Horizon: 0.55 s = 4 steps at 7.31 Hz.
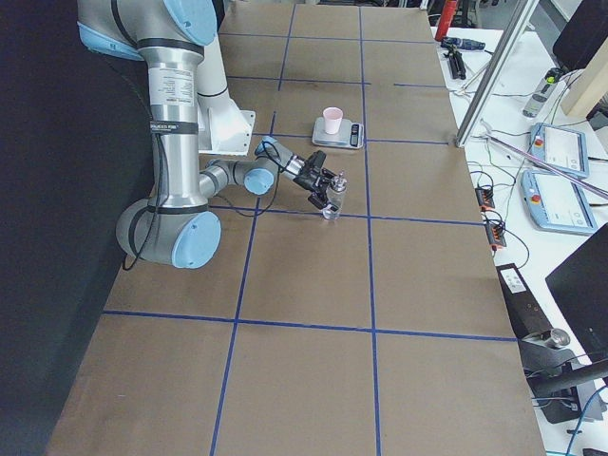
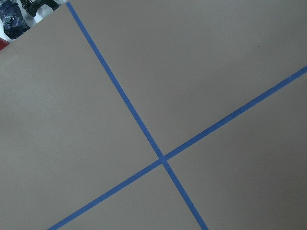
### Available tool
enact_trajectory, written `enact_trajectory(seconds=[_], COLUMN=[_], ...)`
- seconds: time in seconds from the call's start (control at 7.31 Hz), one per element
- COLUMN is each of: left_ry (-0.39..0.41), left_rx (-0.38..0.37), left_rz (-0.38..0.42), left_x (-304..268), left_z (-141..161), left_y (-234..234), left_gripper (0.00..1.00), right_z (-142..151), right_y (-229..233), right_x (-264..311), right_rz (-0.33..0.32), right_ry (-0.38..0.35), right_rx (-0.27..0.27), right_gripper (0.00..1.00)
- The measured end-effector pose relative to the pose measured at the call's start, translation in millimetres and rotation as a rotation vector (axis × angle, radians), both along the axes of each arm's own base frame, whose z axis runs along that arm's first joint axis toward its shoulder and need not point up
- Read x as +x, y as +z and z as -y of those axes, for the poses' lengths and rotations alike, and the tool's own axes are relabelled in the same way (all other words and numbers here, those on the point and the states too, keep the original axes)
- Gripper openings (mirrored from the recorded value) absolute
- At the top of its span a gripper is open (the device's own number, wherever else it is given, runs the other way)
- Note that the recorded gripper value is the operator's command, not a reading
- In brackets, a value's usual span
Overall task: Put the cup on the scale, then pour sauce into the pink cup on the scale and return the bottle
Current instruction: 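Lower the bottle toward its original spot with the right gripper, then open the right gripper to release the glass bottle on the table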
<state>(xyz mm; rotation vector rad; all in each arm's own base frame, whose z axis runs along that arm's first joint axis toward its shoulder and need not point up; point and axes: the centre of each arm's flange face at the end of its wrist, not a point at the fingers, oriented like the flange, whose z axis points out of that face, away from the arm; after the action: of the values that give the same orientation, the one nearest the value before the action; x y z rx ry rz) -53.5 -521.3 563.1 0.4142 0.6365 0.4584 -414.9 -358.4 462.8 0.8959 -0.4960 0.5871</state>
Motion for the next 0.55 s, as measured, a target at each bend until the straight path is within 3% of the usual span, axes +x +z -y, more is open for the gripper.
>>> enact_trajectory(seconds=[0.55], left_ry=[0.001], left_rx=[0.001], left_rz=[0.0], left_x=[0.3], left_z=[0.2], left_y=[-0.4], left_gripper=[1.0], right_z=[-23.7], right_y=[-2.2], right_x=[10.2], right_rz=[0.009], right_ry=[-0.041], right_rx=[-0.005], right_gripper=[1.0])
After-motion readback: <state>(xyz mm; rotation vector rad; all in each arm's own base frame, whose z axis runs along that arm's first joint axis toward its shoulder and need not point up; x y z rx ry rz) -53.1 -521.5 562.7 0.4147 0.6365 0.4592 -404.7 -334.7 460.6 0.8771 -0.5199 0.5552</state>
